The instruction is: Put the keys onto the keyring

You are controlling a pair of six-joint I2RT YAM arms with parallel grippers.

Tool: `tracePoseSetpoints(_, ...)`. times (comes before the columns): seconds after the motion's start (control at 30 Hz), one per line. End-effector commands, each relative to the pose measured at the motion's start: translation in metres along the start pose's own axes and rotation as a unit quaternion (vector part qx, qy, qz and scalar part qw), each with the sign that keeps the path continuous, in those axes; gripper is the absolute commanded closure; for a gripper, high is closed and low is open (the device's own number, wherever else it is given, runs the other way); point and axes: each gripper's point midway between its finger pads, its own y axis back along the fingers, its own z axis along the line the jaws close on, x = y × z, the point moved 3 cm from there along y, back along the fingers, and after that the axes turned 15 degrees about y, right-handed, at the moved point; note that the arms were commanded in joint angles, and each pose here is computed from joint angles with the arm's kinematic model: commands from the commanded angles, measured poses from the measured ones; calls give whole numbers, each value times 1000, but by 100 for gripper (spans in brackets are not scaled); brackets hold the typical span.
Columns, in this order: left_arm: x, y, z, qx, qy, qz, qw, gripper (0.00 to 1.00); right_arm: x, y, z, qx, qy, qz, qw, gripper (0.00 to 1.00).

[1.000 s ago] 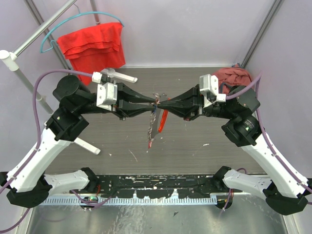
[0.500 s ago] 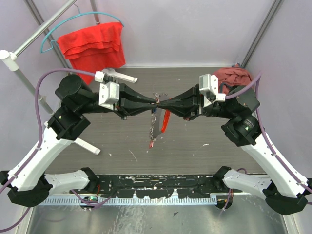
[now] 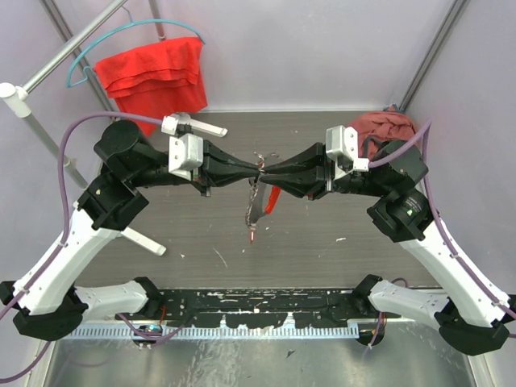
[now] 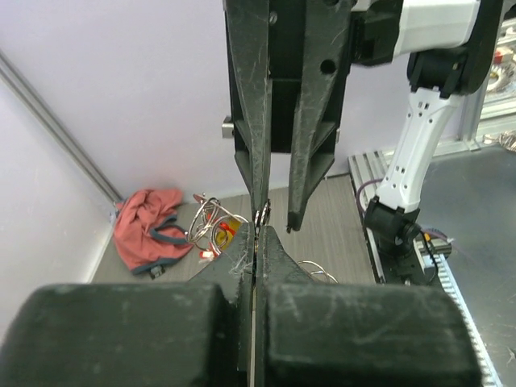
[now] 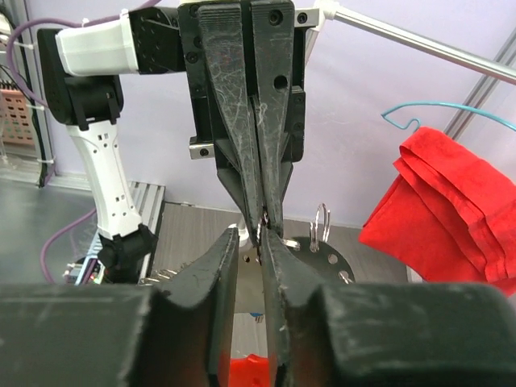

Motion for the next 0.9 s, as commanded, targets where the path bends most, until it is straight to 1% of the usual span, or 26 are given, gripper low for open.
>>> tracePoseSetpoints(0.0, 3, 4, 0, -10, -15, 31, 999, 100, -14, 7, -6, 5, 45, 15, 999, 72)
tracePoseSetpoints(0.13, 12, 9, 2, -17, -20, 71, 997, 100, -2, 14, 1, -18, 37, 67, 997, 68)
tracePoseSetpoints(0.23, 22, 10, 4, -36, -38, 95, 994, 100, 2, 17, 1, -24, 33, 98, 994, 67)
tracePoseSetpoints(0.43, 45, 13, 14, -65, -45, 167, 983, 100, 30, 19, -2, -22, 2, 164, 986, 67)
tracePoseSetpoints(0.5, 55, 14, 20, -81, -52, 198, 975, 100, 39, 19, 0, -26, -11, 181, 983, 67)
tracePoseSetpoints(0.57, 68, 16, 28, -107, -60, 241, 963, 100, 50, 19, 2, -31, -25, 198, 979, 67)
tracePoseSetpoints(0.63, 90, 15, 38, -130, -68, 304, 941, 100, 60, 19, 5, -36, -37, 210, 976, 67)
tracePoseSetpoints(0.7, 104, 17, 43, -145, -71, 350, 923, 100, 68, 20, 8, -39, -45, 218, 974, 67)
tracePoseSetpoints(0.77, 110, 15, 42, -140, -63, 367, 917, 100, 75, 21, 12, -44, -51, 222, 973, 67)
tracePoseSetpoints(0.87, 107, 14, 37, -132, -67, 355, 923, 100, 82, 24, 17, -48, -53, 226, 971, 67)
